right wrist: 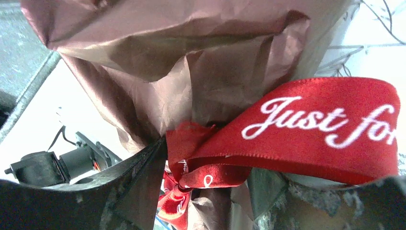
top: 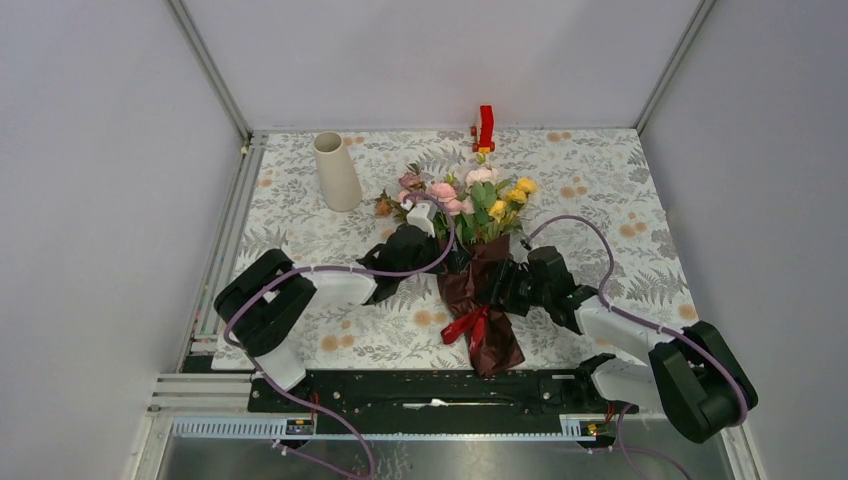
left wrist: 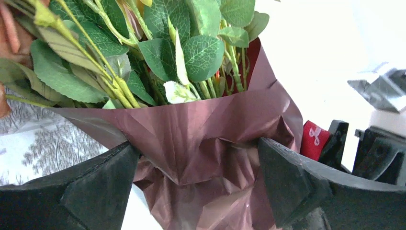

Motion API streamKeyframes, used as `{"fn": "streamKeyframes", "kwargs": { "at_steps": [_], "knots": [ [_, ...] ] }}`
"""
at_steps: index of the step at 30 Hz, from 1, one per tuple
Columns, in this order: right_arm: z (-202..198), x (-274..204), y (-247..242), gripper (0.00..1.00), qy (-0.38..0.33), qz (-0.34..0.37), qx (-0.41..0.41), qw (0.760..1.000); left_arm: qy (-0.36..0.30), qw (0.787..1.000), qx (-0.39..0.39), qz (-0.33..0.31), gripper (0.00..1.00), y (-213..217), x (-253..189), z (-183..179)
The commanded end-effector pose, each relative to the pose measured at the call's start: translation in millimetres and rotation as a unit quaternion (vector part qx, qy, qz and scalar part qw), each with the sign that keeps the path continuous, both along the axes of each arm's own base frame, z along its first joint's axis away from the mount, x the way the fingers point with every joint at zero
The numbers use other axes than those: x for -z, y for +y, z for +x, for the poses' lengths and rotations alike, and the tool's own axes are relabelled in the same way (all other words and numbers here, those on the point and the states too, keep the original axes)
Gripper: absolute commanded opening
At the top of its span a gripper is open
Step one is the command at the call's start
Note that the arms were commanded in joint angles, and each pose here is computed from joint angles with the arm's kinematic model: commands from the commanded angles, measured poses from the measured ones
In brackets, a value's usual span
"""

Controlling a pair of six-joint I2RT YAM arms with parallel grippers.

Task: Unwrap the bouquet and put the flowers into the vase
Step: Adjust the fake flower at the center of the board.

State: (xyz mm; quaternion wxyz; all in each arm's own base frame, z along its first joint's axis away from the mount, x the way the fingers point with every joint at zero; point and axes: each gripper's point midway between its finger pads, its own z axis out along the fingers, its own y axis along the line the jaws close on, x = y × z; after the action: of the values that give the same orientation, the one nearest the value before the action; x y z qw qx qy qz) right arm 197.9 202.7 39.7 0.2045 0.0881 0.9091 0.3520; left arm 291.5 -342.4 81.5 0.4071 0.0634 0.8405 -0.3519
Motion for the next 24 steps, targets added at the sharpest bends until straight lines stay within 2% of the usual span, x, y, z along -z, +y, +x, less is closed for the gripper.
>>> {"fn": "streamKeyframes", "kwargs": {
  "at_steps": [1,9,17,21,24],
  "knots": [
    [44,-30,23,0.66,-0.071,0.042,0.040,0.996,-0.055,0.995,0.025,-0.075,0.96,-28,-52,32],
    [72,-39,61,0.66,-0.089,0.055,0.049,0.993,-0.078,0.996,0.022,-0.048,0.96,-21,-52,83],
    [102,-24,68,0.68,-0.086,0.043,0.089,0.991,-0.077,0.996,0.010,-0.032,0.96,0,-44,128],
    [106,-24,68,0.73,-0.092,0.038,0.088,0.991,-0.082,0.996,0.008,-0.013,0.96,7,-45,130],
    [104,-24,60,0.82,-0.099,0.016,0.089,0.991,-0.100,0.995,-0.026,-0.004,0.99,26,-58,128]
  ]
}}
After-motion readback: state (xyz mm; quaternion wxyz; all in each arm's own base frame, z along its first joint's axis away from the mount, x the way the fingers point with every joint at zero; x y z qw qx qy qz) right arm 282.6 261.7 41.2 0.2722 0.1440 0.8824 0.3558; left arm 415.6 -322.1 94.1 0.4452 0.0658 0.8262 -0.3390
